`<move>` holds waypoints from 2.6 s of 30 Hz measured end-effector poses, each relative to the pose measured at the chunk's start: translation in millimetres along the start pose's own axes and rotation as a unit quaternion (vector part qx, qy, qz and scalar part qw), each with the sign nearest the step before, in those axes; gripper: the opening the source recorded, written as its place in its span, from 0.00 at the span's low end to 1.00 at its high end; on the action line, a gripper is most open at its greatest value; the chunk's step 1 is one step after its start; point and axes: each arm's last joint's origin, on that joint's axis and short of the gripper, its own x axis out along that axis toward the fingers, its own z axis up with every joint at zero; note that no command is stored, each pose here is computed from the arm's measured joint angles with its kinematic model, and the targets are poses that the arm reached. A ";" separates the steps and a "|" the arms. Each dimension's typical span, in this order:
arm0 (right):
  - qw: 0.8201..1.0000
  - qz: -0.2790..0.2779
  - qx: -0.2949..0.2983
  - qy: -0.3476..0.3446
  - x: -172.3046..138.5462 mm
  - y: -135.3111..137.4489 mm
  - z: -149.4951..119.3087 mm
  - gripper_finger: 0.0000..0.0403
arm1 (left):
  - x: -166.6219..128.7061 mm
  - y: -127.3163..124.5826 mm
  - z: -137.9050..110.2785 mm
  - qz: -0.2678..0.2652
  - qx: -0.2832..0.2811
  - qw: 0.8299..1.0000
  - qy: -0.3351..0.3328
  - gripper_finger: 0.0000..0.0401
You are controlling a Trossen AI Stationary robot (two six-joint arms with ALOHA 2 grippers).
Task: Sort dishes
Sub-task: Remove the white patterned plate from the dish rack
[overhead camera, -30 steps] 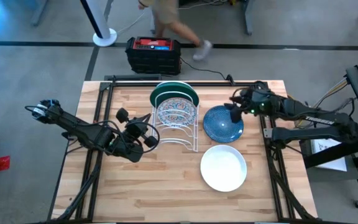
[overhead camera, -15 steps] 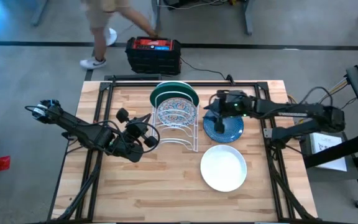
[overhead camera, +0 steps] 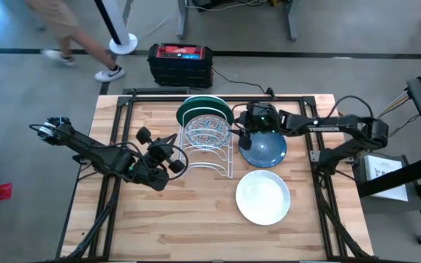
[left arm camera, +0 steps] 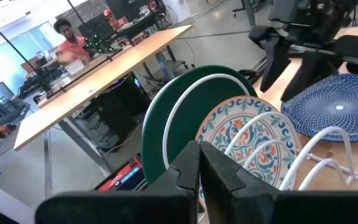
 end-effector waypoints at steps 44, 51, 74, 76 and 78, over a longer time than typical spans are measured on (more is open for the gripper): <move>0.998 0.015 0.056 0.004 51.8 0.3 -15.0 0.19 | 0.7 -0.2 -2.8 0.002 0.000 1.000 0.002 0.00; 0.997 0.015 0.076 -0.004 50.7 -1.8 -12.6 0.02 | 0.7 -0.2 -2.8 0.002 0.000 1.000 0.002 0.00; 0.992 0.005 0.102 -0.072 1.7 -5.2 21.0 0.01 | 0.8 -0.1 -2.7 0.006 0.000 1.000 0.000 0.00; 0.991 0.004 0.106 -0.079 -6.4 -5.3 24.9 0.01 | 0.9 -0.1 -2.8 0.006 0.000 1.000 0.000 0.00; 0.990 0.003 0.107 -0.088 -15.8 -5.5 29.1 0.01 | 0.8 -0.1 -2.8 0.006 0.000 1.000 0.000 0.00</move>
